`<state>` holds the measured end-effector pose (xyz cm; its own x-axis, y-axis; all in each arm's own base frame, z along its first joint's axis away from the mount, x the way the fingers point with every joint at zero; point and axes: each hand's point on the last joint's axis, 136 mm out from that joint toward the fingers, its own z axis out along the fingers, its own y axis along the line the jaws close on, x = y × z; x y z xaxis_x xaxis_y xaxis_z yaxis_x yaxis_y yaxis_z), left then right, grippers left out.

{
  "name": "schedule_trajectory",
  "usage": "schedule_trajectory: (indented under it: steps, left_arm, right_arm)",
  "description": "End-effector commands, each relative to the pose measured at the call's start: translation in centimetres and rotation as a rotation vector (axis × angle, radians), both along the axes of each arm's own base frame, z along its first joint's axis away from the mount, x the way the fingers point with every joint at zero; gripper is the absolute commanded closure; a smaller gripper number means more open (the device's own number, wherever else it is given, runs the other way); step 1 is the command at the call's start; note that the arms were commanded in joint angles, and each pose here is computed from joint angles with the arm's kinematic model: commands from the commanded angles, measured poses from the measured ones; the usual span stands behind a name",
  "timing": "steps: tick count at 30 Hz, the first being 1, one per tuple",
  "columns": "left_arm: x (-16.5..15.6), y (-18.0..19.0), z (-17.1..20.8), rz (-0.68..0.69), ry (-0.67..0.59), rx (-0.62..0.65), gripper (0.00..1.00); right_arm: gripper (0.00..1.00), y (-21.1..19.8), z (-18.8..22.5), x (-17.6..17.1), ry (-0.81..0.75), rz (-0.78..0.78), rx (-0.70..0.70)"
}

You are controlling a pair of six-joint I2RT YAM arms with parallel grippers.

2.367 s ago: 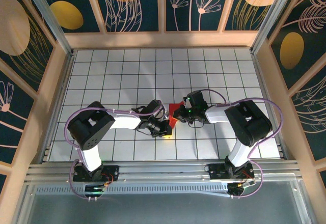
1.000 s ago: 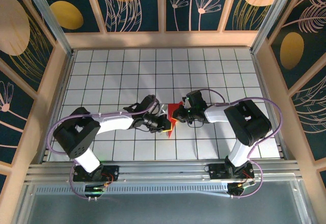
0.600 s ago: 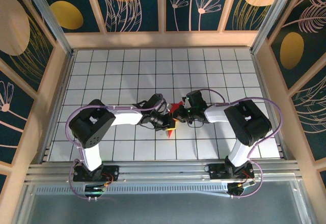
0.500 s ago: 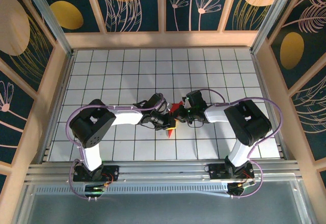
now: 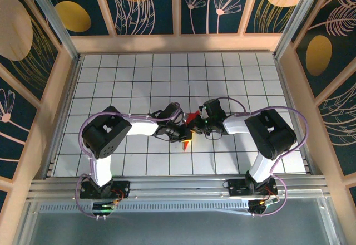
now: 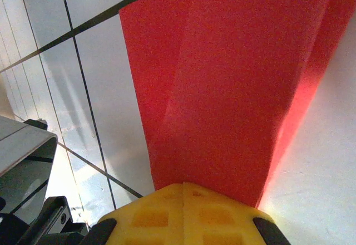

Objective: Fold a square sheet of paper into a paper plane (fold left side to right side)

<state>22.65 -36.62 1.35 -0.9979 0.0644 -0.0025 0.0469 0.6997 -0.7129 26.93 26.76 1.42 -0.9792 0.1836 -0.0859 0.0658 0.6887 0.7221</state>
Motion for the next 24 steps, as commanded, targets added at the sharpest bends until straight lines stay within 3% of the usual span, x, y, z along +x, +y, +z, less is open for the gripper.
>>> schedule_trajectory:
  steps: [1,10,17,24]
  left_arm:
    - [-0.8,1.7,-1.4,-0.014,-0.003,0.065,1.00]
    - [-4.9,2.7,-2.2,-0.113,0.023,0.107,1.00]
    - [-6.6,4.3,-3.2,-0.155,0.023,0.213,1.00]
    - [-8.1,5.0,-3.0,-0.163,0.035,0.210,1.00]
  right_arm:
    - [1.00,-2.8,-5.0,-3.3,0.148,-0.009,-0.183]
    - [1.00,-2.7,-5.2,-3.3,0.157,-0.005,-0.186]
    - [1.00,-2.7,-5.2,-3.2,0.159,-0.004,-0.188]
    - [1.00,-2.6,-5.2,-3.2,0.160,-0.003,-0.189]
